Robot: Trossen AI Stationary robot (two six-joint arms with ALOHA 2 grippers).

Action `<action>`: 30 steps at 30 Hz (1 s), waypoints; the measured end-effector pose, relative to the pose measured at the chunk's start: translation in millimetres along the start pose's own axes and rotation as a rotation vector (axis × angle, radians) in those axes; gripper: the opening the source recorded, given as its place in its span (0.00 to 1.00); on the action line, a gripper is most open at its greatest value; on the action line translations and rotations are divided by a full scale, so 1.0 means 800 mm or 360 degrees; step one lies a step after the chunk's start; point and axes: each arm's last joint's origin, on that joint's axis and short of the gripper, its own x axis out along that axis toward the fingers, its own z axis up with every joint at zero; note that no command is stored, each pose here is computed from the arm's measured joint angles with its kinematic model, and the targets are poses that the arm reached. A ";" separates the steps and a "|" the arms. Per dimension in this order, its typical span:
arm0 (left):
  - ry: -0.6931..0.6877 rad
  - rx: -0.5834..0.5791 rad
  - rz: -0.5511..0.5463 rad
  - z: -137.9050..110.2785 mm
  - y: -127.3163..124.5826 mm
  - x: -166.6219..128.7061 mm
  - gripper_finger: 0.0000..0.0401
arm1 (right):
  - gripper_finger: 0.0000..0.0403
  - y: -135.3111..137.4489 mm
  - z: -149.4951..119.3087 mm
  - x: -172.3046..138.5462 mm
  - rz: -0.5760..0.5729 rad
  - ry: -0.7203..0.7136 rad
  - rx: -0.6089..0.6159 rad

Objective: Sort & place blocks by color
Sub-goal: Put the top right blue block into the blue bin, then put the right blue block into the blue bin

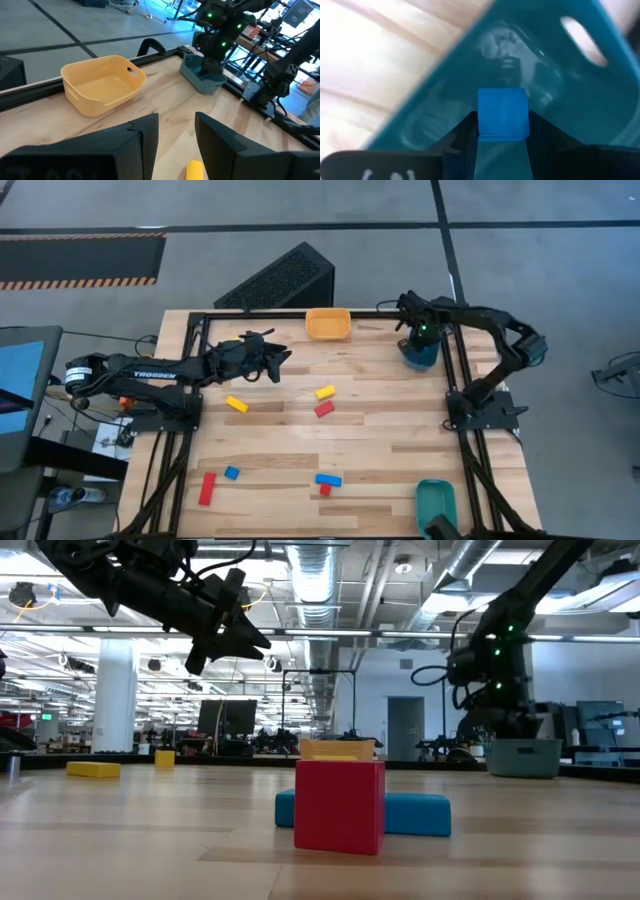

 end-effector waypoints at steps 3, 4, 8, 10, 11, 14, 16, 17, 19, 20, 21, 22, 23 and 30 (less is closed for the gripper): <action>-0.0004 0.0000 0.0006 0.000 0.000 0.000 0.29 | 0.40 0.001 0.005 0.016 -0.0059 0.0066 -0.0008; -0.0003 0.0000 0.0005 0.000 0.000 0.000 0.29 | 0.42 0.003 0.006 0.018 -0.0093 0.0074 -0.0013; 0.0001 -0.0022 -0.0002 0.000 0.000 0.000 0.29 | 0.52 0.007 0.013 0.022 -0.0177 0.0064 -0.0009; 0.0003 -0.0060 -0.0003 0.000 0.000 0.000 0.29 | 0.55 0.008 0.017 0.018 -0.0183 0.0015 -0.0003; 0.0008 -0.0071 -0.0010 -0.001 -0.001 0.000 0.29 | 0.56 0.008 0.019 0.017 -0.0178 -0.0014 0.0004; 0.0043 -0.0073 -0.0073 -0.001 -0.002 0.000 0.29 | 0.58 0.005 0.019 0.007 -0.0220 -0.0097 0.0023; 0.0064 -0.0066 -0.0106 -0.002 -0.003 0.000 0.29 | 0.59 0.001 0.018 0.001 -0.0269 -0.0128 0.0035; 0.0073 -0.0061 -0.0115 -0.003 -0.003 0.000 0.29 | 0.59 0.000 0.017 -0.003 -0.0274 -0.0136 0.0040; 0.0085 -0.0057 -0.0116 -0.004 -0.004 -0.001 0.29 | 0.59 -0.003 0.012 -0.015 -0.0267 -0.0168 0.0047; 0.0088 -0.0054 -0.0118 -0.004 -0.004 -0.001 0.29 | 0.59 -0.003 0.009 -0.021 -0.0264 -0.0183 0.0048; 0.0095 -0.0049 -0.0119 -0.004 -0.005 -0.002 0.29 | 0.59 -0.002 0.006 -0.027 -0.0260 -0.0200 0.0050; 0.0095 -0.0046 -0.0124 -0.004 -0.006 -0.003 0.29 | 0.59 -0.001 0.002 -0.034 -0.0253 -0.0224 0.0055; 0.0095 -0.0041 -0.0131 -0.005 -0.007 -0.003 0.29 | 0.59 0.000 -0.001 -0.041 -0.0238 -0.0253 0.0070; 0.0103 0.0121 -0.0230 -0.002 -0.014 -0.015 0.29 | 0.59 0.044 -0.035 -0.094 0.0213 -0.0450 0.0060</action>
